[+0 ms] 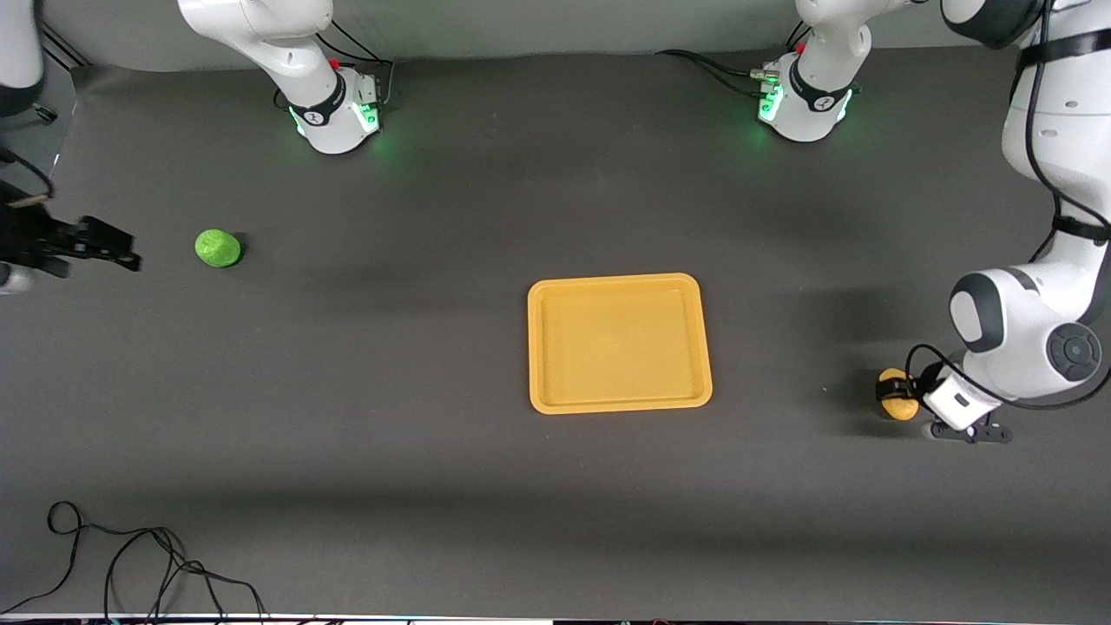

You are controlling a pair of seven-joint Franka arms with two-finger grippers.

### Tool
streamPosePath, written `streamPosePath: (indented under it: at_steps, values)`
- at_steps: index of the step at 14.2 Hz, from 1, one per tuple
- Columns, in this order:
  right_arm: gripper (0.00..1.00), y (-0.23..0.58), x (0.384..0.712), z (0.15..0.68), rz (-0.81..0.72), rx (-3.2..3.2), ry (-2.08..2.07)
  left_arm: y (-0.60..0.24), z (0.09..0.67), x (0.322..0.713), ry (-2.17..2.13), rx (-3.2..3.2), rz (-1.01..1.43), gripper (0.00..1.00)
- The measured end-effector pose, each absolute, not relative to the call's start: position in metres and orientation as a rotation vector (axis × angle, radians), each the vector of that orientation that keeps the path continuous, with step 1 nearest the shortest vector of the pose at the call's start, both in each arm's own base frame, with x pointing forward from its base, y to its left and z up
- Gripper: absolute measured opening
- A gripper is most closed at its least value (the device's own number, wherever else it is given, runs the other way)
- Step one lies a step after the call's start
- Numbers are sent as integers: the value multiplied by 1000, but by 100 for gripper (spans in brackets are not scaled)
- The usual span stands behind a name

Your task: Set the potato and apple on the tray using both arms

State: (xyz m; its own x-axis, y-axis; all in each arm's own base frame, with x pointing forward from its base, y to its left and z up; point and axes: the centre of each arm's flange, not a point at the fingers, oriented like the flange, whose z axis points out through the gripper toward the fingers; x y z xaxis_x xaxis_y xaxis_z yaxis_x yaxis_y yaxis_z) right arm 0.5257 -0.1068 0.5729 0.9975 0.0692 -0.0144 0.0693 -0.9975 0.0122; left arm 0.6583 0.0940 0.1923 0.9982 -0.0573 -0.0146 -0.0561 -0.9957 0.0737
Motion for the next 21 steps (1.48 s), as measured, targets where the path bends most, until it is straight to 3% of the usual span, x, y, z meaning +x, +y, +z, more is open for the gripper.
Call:
streamPosePath:
  at_steps: [1,5,9,12,15,18,21]
  values:
    - [100,-133,508,570,-19,3129,99,93,199,663,-89,3062,-52,56]
    - [100,-201,421,556,-10,3153,19,53,237,678,17,3055,-159,56]
    - [100,-213,358,534,-1,3197,-6,-76,286,674,120,3081,-206,56]
    - [100,-208,337,518,-20,3219,9,-175,305,653,89,3103,-203,56]
    - [100,-212,329,488,-14,3244,-17,-247,277,612,27,3132,-298,55]
    - [100,-220,321,443,26,3246,-54,-285,236,571,27,3106,-361,55]
    - [100,-233,311,383,102,3249,-135,-289,215,558,49,3077,-365,55]
